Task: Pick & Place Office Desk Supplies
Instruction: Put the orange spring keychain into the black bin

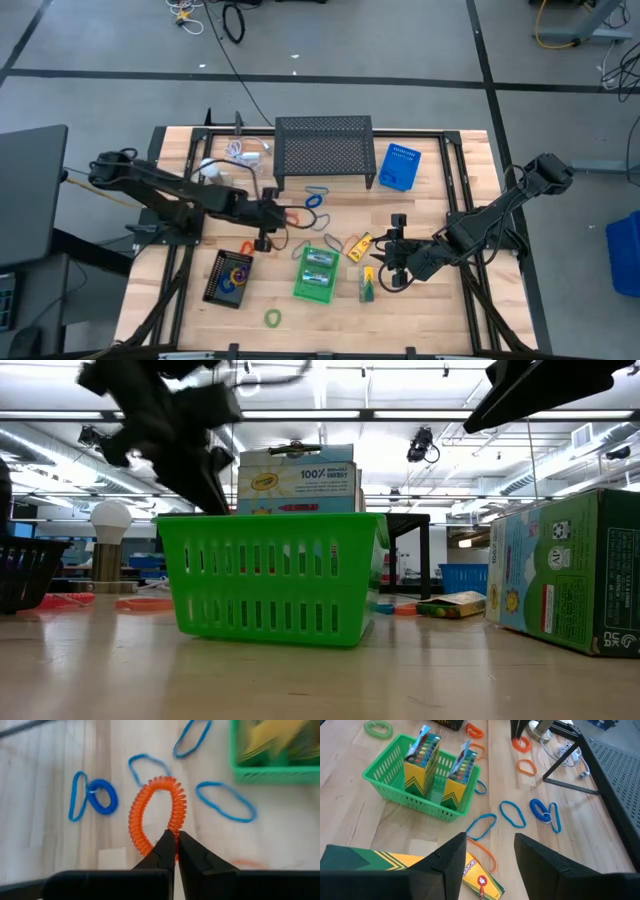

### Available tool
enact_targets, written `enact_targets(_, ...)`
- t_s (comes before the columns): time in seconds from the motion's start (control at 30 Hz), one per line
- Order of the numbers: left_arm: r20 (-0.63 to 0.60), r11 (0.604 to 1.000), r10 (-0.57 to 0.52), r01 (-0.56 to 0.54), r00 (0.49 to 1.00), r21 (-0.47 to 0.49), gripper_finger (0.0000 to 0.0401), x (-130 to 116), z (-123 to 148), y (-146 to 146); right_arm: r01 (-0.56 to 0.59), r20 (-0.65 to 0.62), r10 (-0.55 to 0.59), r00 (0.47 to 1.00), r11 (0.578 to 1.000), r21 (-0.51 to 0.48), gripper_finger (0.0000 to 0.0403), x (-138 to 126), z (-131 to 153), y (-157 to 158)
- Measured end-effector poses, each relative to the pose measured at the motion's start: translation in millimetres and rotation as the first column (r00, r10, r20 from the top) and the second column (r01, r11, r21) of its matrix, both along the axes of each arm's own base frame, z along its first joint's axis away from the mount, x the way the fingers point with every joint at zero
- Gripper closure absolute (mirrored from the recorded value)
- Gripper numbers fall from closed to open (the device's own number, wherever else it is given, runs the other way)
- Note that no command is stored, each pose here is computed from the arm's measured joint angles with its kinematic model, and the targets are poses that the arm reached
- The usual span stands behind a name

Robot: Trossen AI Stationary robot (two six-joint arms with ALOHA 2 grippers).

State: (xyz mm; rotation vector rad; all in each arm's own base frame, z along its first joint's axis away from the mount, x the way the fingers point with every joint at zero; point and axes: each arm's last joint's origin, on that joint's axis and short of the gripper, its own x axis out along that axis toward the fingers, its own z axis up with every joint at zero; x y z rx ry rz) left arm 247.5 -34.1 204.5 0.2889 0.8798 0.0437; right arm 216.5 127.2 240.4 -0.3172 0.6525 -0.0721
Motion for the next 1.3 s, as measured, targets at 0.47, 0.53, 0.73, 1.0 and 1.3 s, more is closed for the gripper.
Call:
enact_targets(0.47,0.437,0.966,-0.11,0.2,0.893,-0.164,0.0393,-68,32,-38,-0.01,0.006,0.01,1.0,1.0,-0.005,0.0227,1,1,0)
enact_targets(0.53,0.473,0.961,-0.091,0.202,0.877,-0.19,0.0393,-80,31,-40,-0.01,0.007,0.01,1.0,1.0,-0.003,0.0227,1,1,1)
enact_targets(0.73,0.534,0.936,-0.045,0.223,0.844,-0.274,0.0393,-109,24,-50,-0.011,0.015,0.011,1.0,1.0,0.002,0.0227,1,1,1)
enact_targets(1.0,0.494,0.88,-0.035,0.261,0.869,-0.397,0.0393,-129,16,-69,-0.007,0.022,0.006,1.0,1.0,0.011,0.0227,2,2,1)
enact_targets(1.3,0.354,0.82,0.037,0.174,0.935,-0.545,0.0393,-151,3,-83,-0.005,0.025,0.005,1.0,1.0,0.011,0.0227,2,2,1)
